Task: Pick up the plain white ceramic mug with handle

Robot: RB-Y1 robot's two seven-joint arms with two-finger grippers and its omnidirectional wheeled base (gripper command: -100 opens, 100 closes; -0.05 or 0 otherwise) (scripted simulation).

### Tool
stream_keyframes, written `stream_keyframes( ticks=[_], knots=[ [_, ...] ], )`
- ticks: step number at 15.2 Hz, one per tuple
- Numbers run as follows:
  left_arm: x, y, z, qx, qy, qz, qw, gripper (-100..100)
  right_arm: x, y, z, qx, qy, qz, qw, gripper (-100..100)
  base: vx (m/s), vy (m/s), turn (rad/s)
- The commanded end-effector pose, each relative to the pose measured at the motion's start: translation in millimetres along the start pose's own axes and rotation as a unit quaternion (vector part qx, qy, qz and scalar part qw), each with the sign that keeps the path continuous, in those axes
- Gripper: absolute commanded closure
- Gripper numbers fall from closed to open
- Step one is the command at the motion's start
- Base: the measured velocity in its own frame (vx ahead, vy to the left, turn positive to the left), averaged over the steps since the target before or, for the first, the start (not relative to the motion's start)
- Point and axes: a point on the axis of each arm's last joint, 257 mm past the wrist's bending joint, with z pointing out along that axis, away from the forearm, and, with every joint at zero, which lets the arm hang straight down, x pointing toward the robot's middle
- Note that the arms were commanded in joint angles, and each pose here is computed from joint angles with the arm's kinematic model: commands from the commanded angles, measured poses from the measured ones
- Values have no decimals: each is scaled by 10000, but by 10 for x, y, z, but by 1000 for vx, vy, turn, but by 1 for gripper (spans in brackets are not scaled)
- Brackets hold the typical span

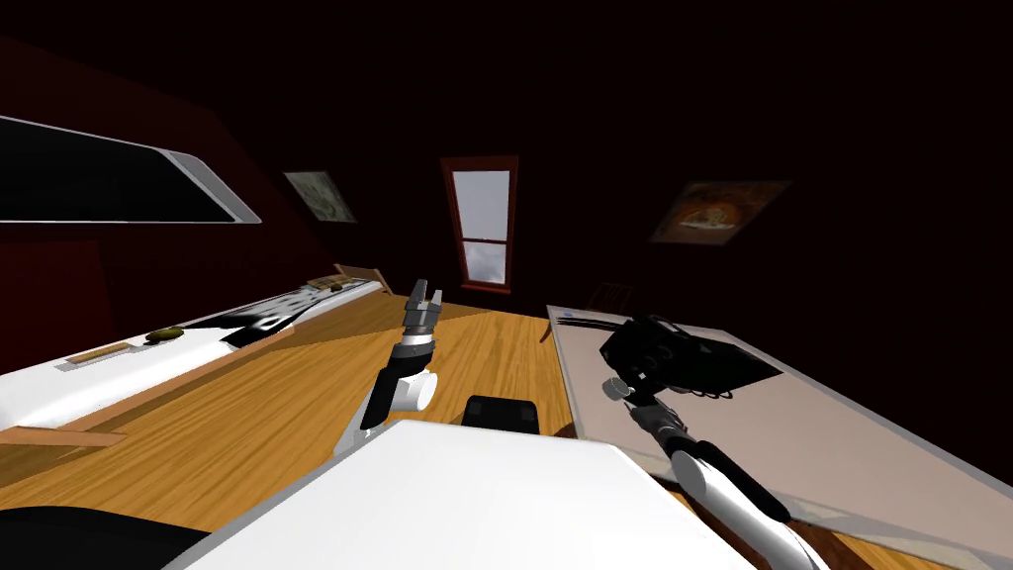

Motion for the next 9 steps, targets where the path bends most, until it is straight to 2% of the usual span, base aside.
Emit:
stream_keyframes(
  ticks=[1, 2, 3, 4, 5, 6, 7, 9],
  knots=[
    [0, 0, 0, 0, 0, 0, 10000, 0, -181, -81, 12, 181, -226, 224, 9993, -100, 204, 22, -67],
    [0, 0, 0, 0, 0, 0, 10000, 0, -367, -104, 4, 268, -419, 512, 9974, -100, 267, -10, -92],
    [0, 0, 0, -1, 0, 1, 10000, 0, -397, -151, -2, 355, -481, 514, 9969, -100, 256, 1, -74],
    [0, 0, 0, 0, 0, 1, 10000, 0, -402, -158, -3, 369, -491, 514, 9968, -100, 164, 12, -28],
    [0, 0, 0, 0, 0, 0, 10000, 0, -598, -220, -26, 511, -720, 802, 9929, -100, 177, 3, -66],
    [0, 0, 0, 0, 0, 0, 10000, 0, -609, -240, -30, 547, -746, 803, 9925, -100, 197, -1, -64],
    [0, 0, 0, 0, 0, 1, 10000, 0, -778, -281, -57, 634, -934, 1084, 9877, -100, 222, -16, -91],
    [0, 0, 0, 0, 0, 1, 10000, 0, -802, -326, -68, 715, -991, 1087, 9865, -100, 202, -9, -47]
  ],
)
